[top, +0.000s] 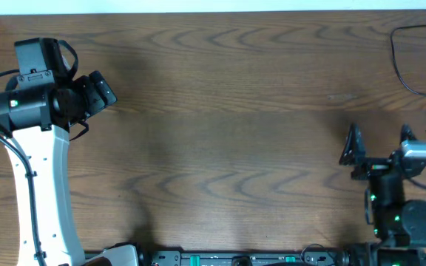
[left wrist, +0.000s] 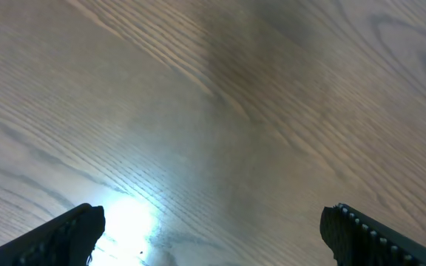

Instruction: Untangle cables

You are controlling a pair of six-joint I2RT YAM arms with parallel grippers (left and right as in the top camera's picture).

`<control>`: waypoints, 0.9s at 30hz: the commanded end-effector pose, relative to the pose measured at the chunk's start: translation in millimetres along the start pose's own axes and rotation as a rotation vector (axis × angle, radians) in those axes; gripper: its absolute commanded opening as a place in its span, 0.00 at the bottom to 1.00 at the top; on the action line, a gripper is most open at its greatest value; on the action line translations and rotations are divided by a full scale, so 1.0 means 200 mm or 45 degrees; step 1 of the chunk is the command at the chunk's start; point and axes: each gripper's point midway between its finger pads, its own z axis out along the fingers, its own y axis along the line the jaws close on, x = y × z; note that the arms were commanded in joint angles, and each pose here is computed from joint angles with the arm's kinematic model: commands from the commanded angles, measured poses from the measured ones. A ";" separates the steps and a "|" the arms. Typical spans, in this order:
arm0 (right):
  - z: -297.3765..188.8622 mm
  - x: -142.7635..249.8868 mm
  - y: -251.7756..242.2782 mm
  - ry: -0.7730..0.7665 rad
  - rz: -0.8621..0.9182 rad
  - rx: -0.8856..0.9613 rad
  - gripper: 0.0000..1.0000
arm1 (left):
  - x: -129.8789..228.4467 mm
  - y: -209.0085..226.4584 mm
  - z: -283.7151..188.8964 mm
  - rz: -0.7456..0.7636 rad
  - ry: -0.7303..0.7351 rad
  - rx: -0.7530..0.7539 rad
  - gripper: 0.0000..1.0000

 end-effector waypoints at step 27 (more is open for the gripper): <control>-0.08 0.55 0.02 0.195 0.022 -0.076 0.99 | -0.01 0.01 0.00 -0.007 0.002 -0.007 0.98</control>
